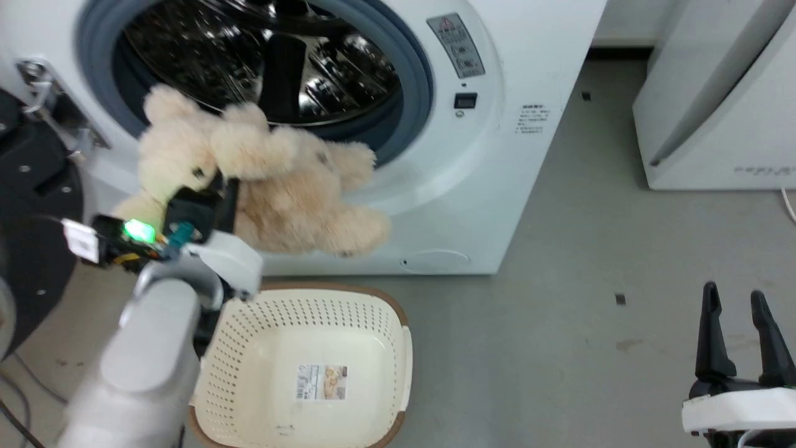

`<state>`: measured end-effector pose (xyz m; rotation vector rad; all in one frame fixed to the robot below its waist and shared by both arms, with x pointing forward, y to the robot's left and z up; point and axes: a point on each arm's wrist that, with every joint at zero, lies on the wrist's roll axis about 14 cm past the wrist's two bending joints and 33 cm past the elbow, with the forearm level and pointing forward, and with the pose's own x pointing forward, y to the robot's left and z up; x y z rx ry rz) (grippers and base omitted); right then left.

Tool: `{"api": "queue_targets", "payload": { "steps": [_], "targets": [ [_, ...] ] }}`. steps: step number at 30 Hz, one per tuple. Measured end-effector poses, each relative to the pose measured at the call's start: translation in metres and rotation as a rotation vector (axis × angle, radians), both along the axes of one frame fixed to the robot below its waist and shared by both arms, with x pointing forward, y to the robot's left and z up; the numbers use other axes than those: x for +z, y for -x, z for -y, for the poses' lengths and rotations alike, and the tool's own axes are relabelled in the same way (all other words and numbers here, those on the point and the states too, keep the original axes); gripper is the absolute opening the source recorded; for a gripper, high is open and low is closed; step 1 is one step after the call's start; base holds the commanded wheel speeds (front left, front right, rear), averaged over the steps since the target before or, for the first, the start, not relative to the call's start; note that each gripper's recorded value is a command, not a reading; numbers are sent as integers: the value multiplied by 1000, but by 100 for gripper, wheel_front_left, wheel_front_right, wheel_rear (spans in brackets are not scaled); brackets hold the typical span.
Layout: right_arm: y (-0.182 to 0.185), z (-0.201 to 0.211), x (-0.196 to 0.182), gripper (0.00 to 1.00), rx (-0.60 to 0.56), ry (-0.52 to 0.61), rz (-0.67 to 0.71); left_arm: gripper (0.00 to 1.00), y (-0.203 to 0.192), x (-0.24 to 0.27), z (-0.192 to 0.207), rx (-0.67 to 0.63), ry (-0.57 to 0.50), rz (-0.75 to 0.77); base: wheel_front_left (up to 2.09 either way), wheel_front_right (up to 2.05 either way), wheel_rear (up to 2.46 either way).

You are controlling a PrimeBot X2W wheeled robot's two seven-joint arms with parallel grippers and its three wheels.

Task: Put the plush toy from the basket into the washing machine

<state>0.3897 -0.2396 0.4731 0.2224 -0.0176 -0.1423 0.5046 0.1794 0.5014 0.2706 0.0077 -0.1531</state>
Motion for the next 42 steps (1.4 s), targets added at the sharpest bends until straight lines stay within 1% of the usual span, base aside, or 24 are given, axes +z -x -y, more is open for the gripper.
{"api": "queue_targets", "payload": {
  "steps": [10, 17, 25, 34, 36, 42],
  "targets": [
    [-15, 15, -25, 100, -47, -10, -60, 0, -78, 0, -4, 7, -1, 28, 0, 0, 0],
    [-22, 29, -43, 100, -86, -13, -102, 0, -123, -19, 6, -8, 5, 22, 0, 0, 0],
    [-23, 46, -62, 100, -133, 0, -151, 0, -173, -37, -1, 30, 29, 36, 0, 0, 0],
    [-27, 55, -80, 100, -151, 22, -198, 0, -216, -53, 4, 53, 78, 70, 0, 0, 0],
    [-29, 55, -84, 100, -149, 27, -208, 0, -224, -53, 4, 61, 94, 83, 0, 0, 0],
    [-31, 54, -93, 100, -141, 38, -232, 0, -244, -48, 0, 75, 97, 127, 0, 0, 0]
  ]
}}
